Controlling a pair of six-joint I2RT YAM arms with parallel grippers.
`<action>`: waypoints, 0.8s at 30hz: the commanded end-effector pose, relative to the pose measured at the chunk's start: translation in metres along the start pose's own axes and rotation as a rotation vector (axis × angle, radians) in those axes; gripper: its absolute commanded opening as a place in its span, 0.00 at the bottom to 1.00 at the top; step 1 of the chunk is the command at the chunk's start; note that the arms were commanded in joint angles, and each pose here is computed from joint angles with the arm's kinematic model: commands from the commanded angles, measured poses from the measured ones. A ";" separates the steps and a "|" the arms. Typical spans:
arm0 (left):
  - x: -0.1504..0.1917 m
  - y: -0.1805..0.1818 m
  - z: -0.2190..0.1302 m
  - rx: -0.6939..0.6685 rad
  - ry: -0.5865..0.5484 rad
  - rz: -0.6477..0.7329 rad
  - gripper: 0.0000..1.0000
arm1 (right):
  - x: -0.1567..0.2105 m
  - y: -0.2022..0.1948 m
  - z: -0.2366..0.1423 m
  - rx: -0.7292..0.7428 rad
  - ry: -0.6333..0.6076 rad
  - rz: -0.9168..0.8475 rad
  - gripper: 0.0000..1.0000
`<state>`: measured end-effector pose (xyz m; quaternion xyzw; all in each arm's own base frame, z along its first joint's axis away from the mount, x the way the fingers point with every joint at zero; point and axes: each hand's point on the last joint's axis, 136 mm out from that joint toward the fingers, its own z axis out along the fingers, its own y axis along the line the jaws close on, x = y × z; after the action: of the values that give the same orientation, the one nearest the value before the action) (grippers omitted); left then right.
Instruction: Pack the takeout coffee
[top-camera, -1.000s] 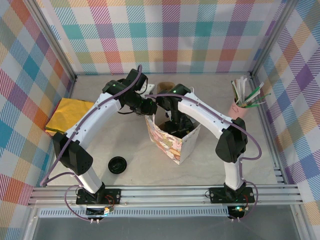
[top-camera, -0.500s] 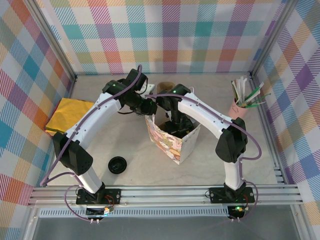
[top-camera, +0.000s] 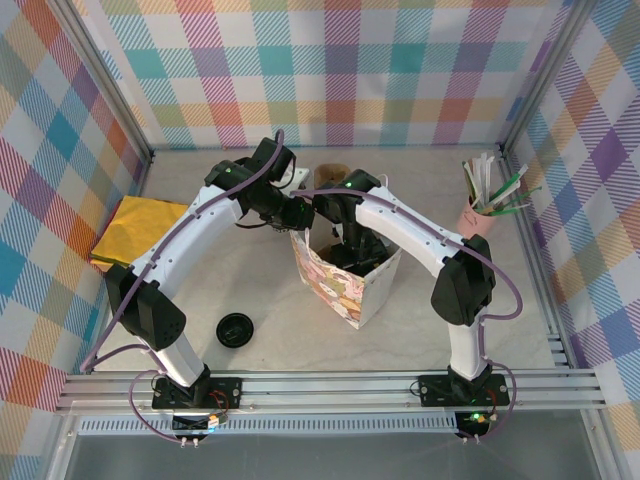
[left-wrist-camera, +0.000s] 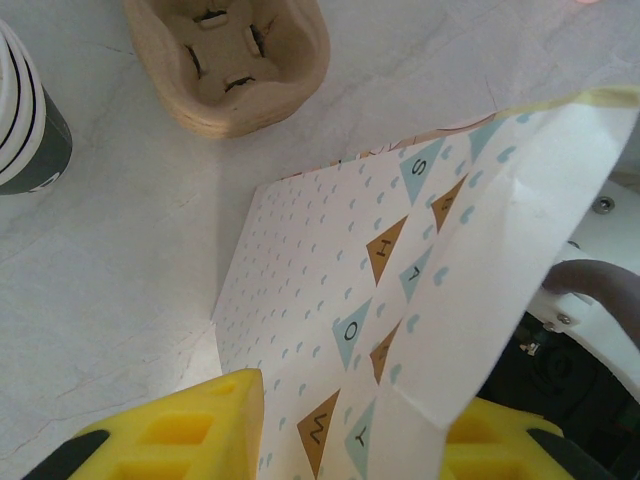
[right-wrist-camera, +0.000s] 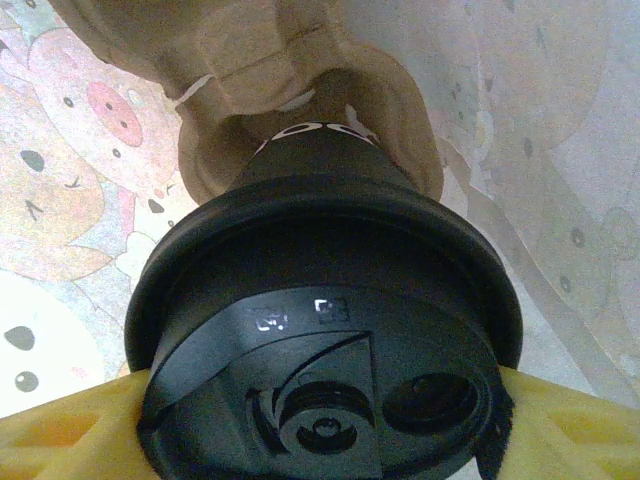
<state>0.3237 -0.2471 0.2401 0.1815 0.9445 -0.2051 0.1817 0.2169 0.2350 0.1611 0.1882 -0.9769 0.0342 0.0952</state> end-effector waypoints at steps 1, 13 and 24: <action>0.009 -0.005 -0.008 0.012 0.011 0.004 0.33 | 0.015 -0.006 -0.004 0.004 0.038 0.011 0.71; 0.009 -0.006 -0.007 0.014 0.012 0.002 0.33 | 0.012 -0.005 -0.001 0.005 0.029 0.009 0.71; 0.011 -0.005 -0.007 0.015 0.016 -0.002 0.33 | 0.010 -0.003 0.005 -0.003 0.033 0.010 0.71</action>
<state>0.3228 -0.2466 0.2377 0.1794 0.9458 -0.2042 0.1780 0.2156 0.2340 0.1542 0.1878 -0.9764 0.0369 0.1003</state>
